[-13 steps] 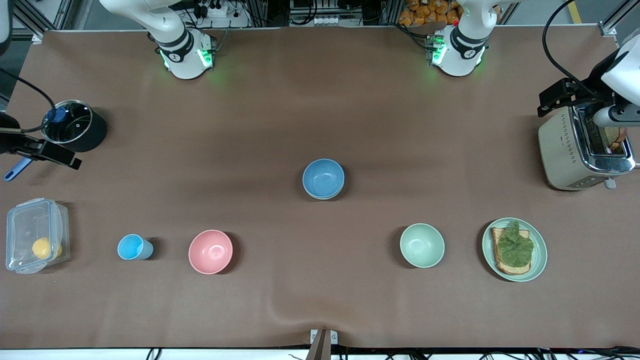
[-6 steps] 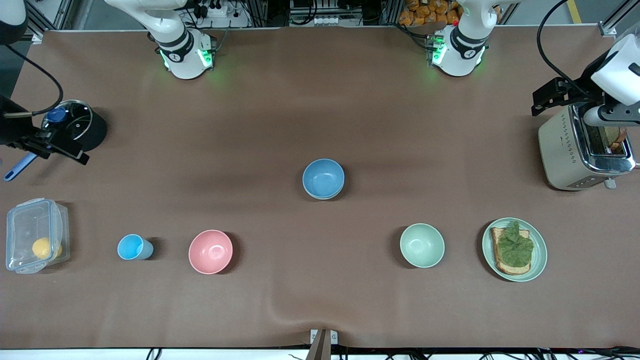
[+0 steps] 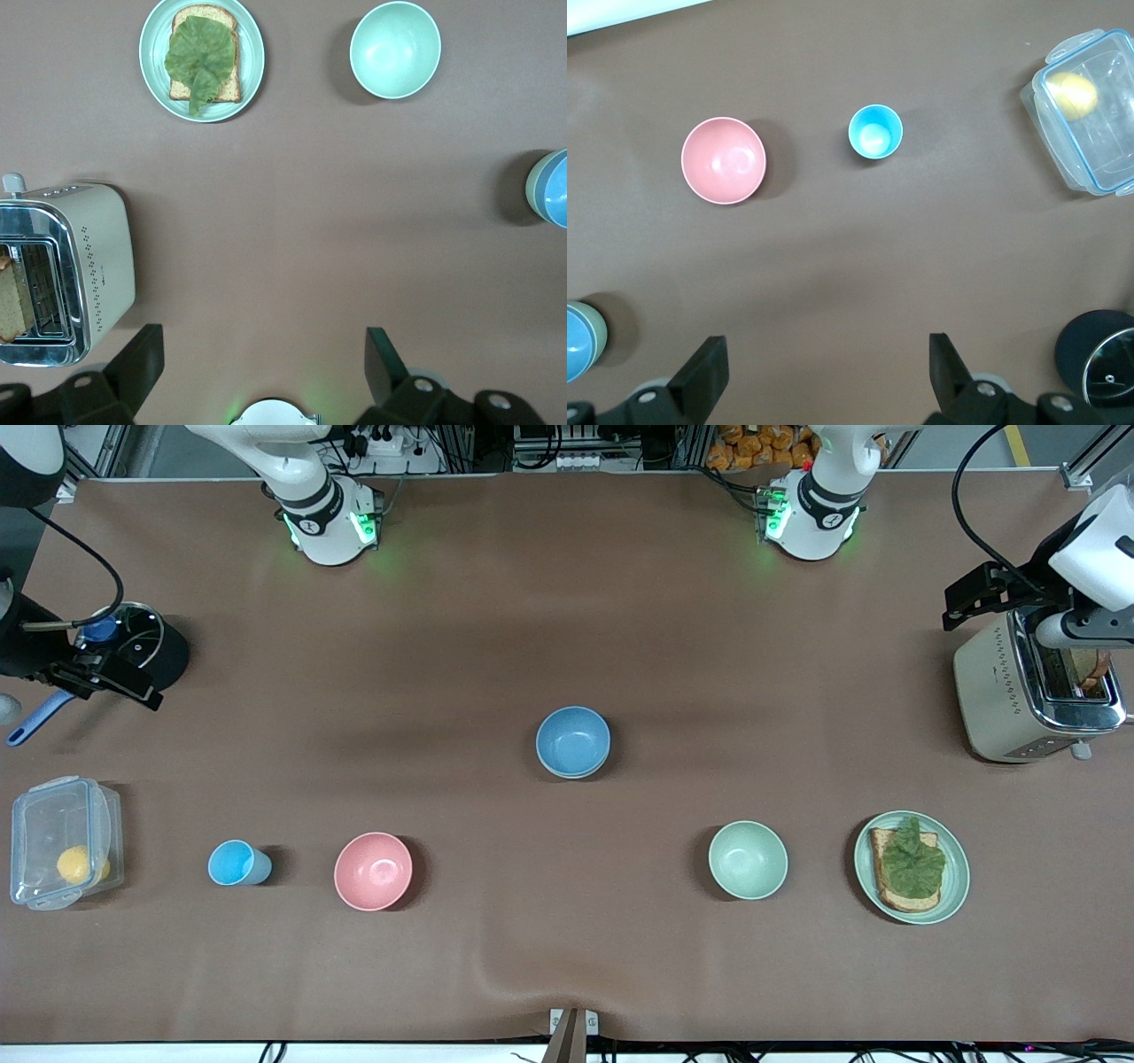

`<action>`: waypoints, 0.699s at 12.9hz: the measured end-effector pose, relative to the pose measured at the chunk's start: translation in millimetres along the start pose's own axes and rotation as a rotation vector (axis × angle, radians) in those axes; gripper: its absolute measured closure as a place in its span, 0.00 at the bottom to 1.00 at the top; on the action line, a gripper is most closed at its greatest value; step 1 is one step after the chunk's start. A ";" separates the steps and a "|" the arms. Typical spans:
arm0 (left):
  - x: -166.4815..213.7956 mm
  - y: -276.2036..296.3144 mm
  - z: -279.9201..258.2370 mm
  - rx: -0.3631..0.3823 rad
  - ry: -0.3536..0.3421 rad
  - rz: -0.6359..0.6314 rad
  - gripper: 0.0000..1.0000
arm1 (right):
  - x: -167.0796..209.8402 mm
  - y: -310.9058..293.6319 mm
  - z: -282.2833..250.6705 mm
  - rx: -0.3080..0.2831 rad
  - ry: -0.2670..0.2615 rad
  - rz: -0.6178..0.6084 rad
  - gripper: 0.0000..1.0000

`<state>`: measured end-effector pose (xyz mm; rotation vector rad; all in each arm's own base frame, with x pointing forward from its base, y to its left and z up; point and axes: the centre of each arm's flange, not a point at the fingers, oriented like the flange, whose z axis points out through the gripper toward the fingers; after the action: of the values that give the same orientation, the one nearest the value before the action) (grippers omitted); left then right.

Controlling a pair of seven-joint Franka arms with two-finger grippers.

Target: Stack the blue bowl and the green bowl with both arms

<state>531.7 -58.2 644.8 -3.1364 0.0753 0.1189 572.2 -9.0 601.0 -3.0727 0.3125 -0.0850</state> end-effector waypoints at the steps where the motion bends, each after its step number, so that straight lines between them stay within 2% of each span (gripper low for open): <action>1: -0.1 0.7 0.0 0.000 0.000 0.002 0.00 | 0.3 1.1 -0.1 -0.001 0.001 0.002 0.00; 9: 1.7 1.8 -10.7 -0.002 0.046 0.003 0.00 | 1.2 3.8 -0.8 -0.001 0.006 -0.002 0.00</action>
<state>534.2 -60.2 655.3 -3.1416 0.0800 0.0471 572.5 -13.0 601.7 -3.0745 0.3100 -0.0943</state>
